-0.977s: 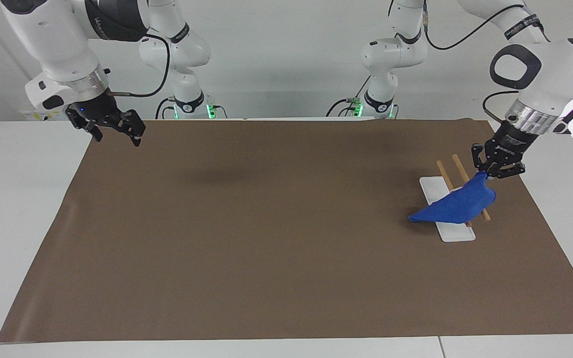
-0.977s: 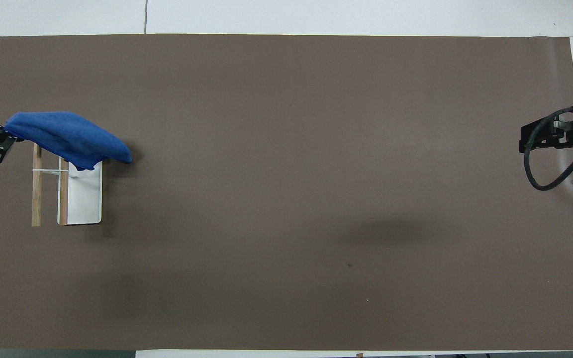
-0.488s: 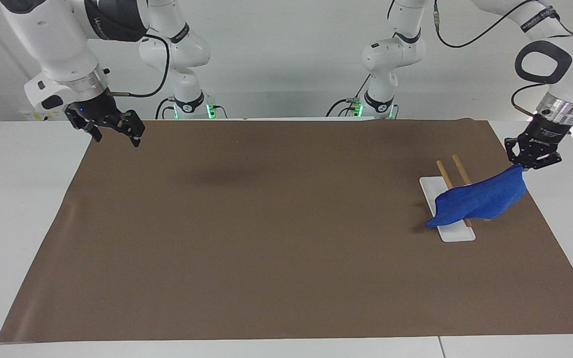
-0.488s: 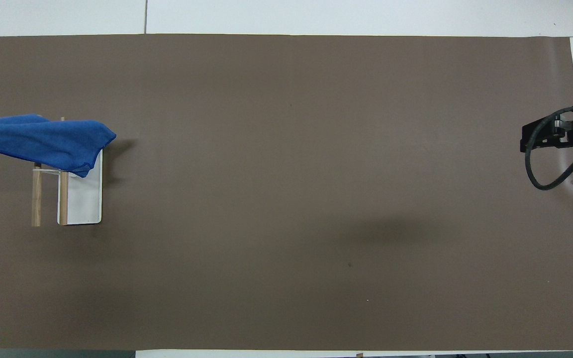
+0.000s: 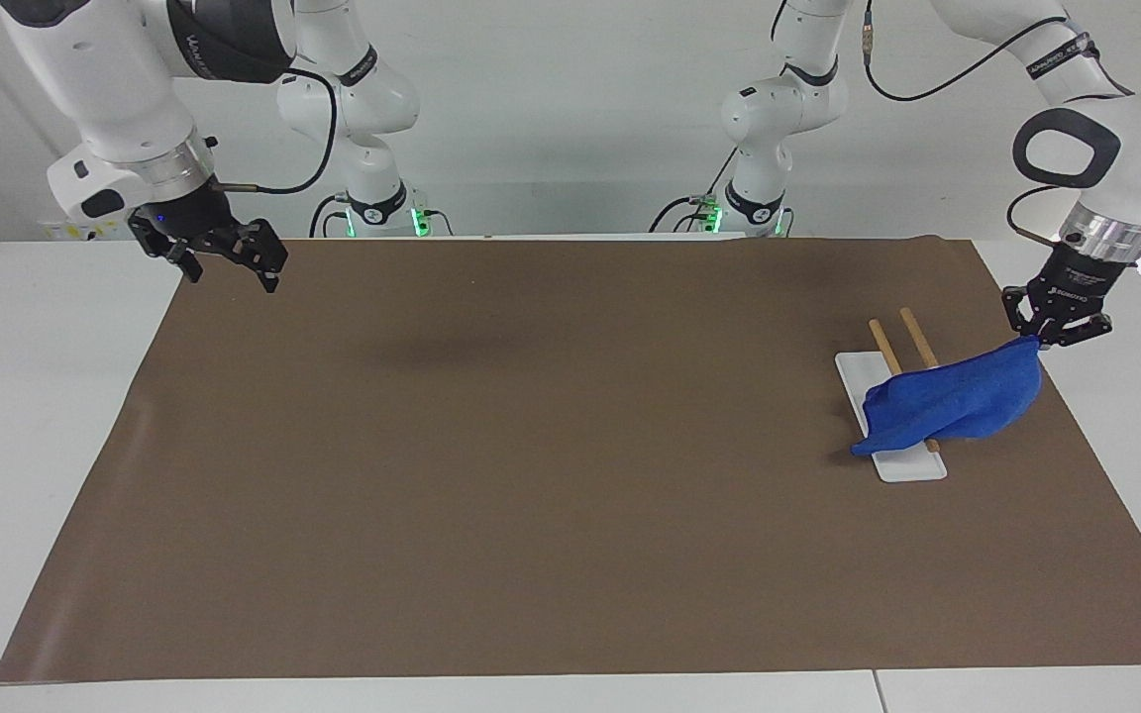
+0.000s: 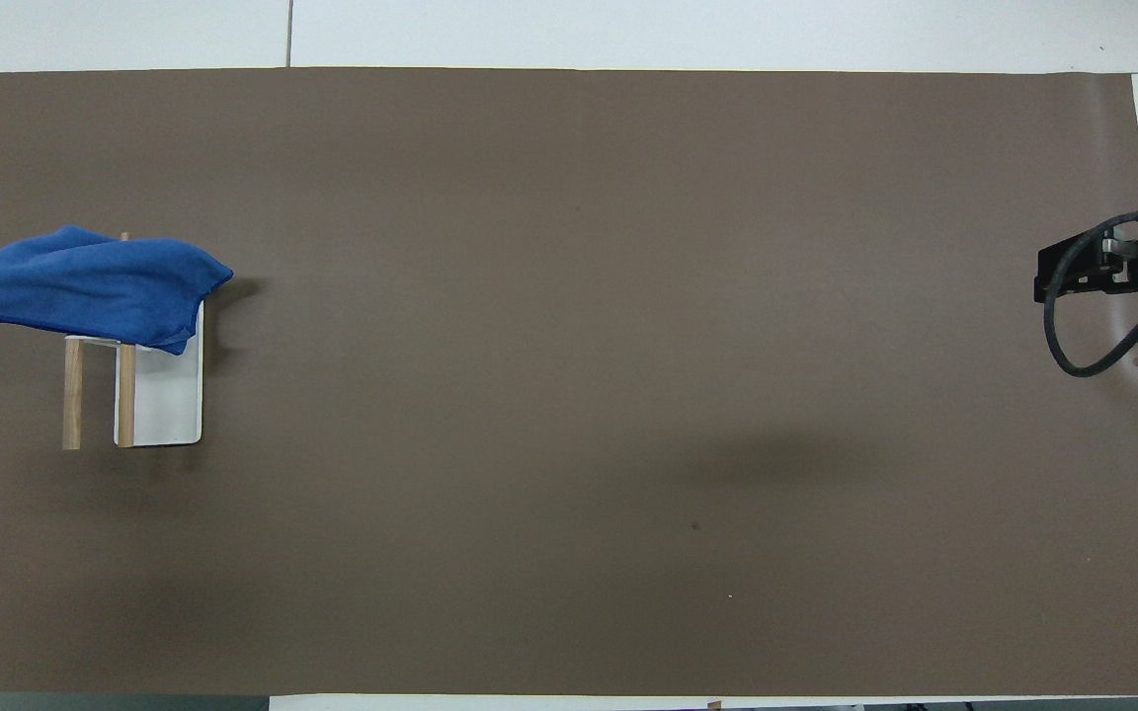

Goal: Right arm passes towel to left arm to hang
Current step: 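Drape the towel over the wooden rack rods with the left gripper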

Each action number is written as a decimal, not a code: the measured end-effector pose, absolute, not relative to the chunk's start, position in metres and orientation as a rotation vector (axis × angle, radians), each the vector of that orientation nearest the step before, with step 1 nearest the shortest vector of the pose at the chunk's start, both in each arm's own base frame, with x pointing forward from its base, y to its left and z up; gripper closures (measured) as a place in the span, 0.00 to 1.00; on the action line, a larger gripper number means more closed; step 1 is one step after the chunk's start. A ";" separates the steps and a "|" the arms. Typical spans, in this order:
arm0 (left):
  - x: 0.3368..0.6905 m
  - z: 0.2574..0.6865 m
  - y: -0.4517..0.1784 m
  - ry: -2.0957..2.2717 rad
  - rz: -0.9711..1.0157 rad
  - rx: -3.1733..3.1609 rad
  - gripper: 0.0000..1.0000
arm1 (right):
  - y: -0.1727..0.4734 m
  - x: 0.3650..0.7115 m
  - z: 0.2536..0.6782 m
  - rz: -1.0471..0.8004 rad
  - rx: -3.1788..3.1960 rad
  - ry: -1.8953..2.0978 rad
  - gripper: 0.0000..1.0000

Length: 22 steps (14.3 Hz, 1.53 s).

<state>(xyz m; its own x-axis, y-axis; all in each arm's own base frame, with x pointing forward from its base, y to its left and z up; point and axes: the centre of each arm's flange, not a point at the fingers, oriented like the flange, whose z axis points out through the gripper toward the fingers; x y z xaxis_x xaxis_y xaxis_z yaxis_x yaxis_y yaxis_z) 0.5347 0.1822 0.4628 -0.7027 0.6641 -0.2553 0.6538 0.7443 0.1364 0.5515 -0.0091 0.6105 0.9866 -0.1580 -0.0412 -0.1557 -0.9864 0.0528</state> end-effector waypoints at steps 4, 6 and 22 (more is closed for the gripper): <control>0.524 0.436 0.181 2.652 0.043 1.109 0.97 | -0.010 0.551 0.610 -0.071 3.082 -0.246 0.00; 0.517 0.432 0.188 2.650 0.047 1.125 0.97 | -0.010 0.551 0.610 -0.071 3.082 -0.247 0.00; 0.554 0.526 0.166 1.953 0.363 2.015 0.00 | -0.009 0.551 0.610 -0.072 3.082 -0.244 0.00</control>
